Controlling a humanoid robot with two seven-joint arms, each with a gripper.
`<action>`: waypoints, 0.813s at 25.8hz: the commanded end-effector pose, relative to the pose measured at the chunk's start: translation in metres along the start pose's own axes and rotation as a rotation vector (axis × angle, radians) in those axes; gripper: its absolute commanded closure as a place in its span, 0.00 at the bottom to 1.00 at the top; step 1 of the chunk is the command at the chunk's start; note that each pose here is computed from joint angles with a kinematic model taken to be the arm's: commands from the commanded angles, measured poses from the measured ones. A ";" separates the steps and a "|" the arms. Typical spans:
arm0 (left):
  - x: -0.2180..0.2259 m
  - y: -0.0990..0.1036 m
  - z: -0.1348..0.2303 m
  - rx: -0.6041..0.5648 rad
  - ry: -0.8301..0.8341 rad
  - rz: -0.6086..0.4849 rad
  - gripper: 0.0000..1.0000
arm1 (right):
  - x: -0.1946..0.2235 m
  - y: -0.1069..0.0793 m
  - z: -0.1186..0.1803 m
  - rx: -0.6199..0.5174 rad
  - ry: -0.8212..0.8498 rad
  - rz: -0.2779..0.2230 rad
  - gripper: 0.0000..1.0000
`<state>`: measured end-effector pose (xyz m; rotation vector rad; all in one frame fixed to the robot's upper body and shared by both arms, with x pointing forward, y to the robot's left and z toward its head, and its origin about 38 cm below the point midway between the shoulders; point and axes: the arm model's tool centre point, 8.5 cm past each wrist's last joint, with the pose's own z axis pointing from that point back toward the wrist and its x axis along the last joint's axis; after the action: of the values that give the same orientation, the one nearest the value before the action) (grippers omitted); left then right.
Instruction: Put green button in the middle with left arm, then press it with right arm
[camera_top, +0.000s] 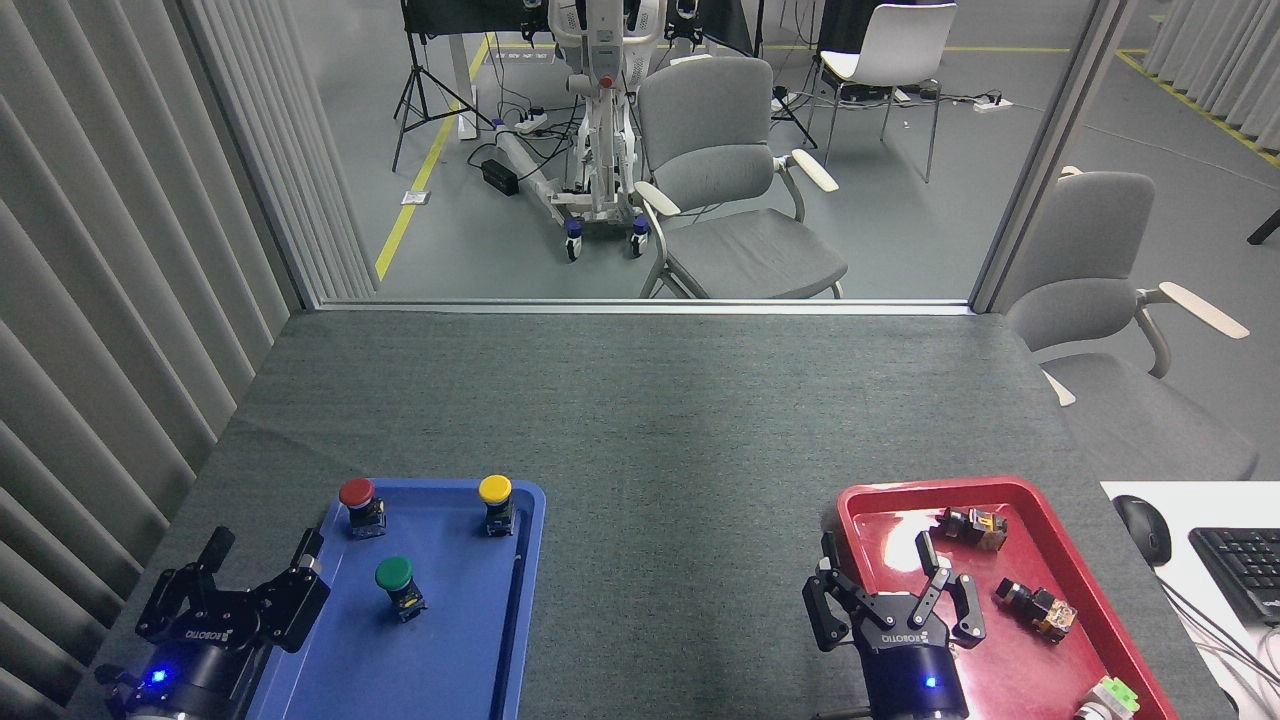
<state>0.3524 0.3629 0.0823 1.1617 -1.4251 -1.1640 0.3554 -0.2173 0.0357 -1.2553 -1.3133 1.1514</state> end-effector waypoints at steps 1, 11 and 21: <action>0.001 0.001 -0.001 0.009 -0.010 -0.004 0.00 | 0.011 0.000 0.005 -0.002 -0.015 -0.015 0.01; 0.025 0.007 -0.002 0.027 -0.100 -0.003 0.00 | 0.015 0.007 0.007 0.125 -0.024 -0.005 0.01; 0.019 0.005 -0.008 0.026 -0.073 0.006 0.00 | 0.013 0.006 0.013 0.124 -0.021 0.015 0.01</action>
<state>0.3565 0.3409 0.0943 1.1491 -1.5155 -1.2025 0.3446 -0.2032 0.0282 -1.1573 -1.2357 1.2344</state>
